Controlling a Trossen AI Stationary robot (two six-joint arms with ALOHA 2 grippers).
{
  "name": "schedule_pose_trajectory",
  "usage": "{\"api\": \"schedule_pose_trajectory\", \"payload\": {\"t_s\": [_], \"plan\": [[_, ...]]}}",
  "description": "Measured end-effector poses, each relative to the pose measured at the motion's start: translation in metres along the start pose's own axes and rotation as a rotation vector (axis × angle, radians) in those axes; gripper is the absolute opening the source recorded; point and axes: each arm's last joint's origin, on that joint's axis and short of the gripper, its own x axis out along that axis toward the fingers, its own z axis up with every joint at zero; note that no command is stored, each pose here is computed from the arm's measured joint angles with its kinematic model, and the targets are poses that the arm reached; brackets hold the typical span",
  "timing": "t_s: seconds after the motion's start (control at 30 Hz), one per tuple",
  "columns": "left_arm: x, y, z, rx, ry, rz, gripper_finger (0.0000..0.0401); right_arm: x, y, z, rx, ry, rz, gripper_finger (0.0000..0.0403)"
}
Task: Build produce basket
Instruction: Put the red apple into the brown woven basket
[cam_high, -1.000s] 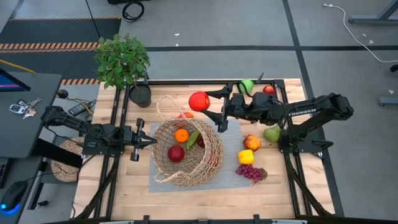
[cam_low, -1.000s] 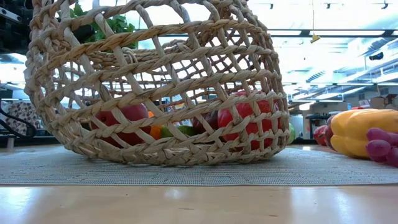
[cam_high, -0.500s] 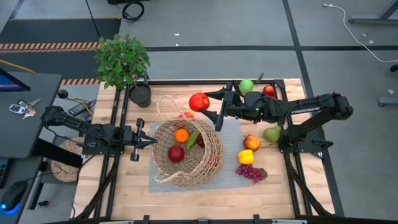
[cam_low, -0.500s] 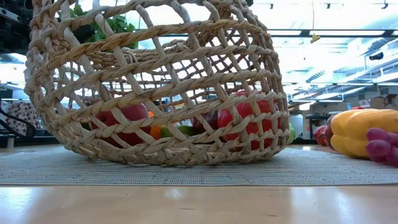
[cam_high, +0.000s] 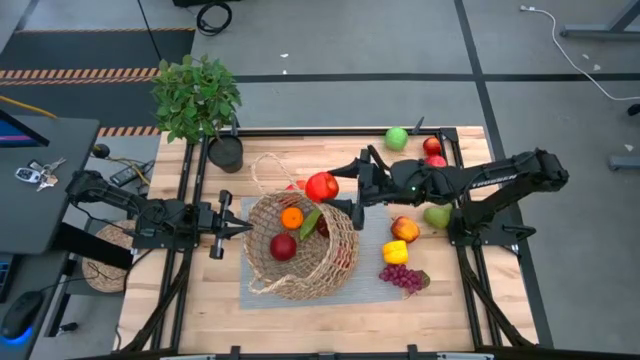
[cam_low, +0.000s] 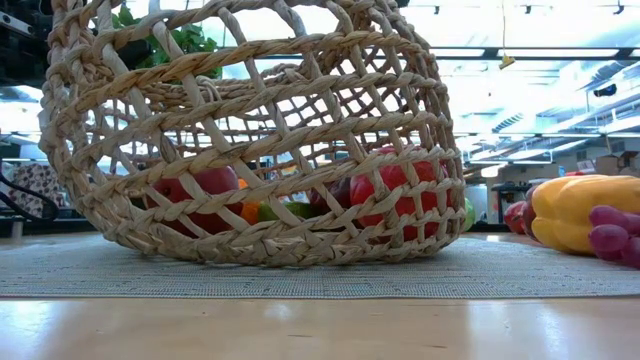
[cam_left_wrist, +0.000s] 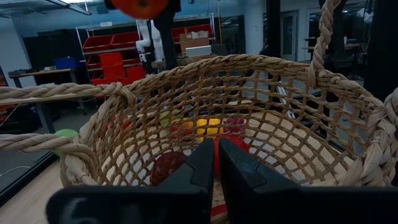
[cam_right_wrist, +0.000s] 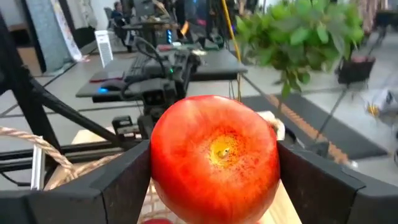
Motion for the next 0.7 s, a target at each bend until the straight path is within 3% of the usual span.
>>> {"api": "schedule_pose_trajectory", "payload": {"t_s": [0.2, 0.7], "plan": [[0.0, 0.0, 0.0, 0.0, 0.0, 0.0, 0.0035, -0.009, 0.013, 0.025, -0.002, -0.053, 0.006, 0.0332], [0.0, 0.0, 0.0, 0.0, 0.0, 0.0, 0.0033, -0.018, 0.039, 0.023, -0.039, -0.039, 0.025, 0.0332]]}}
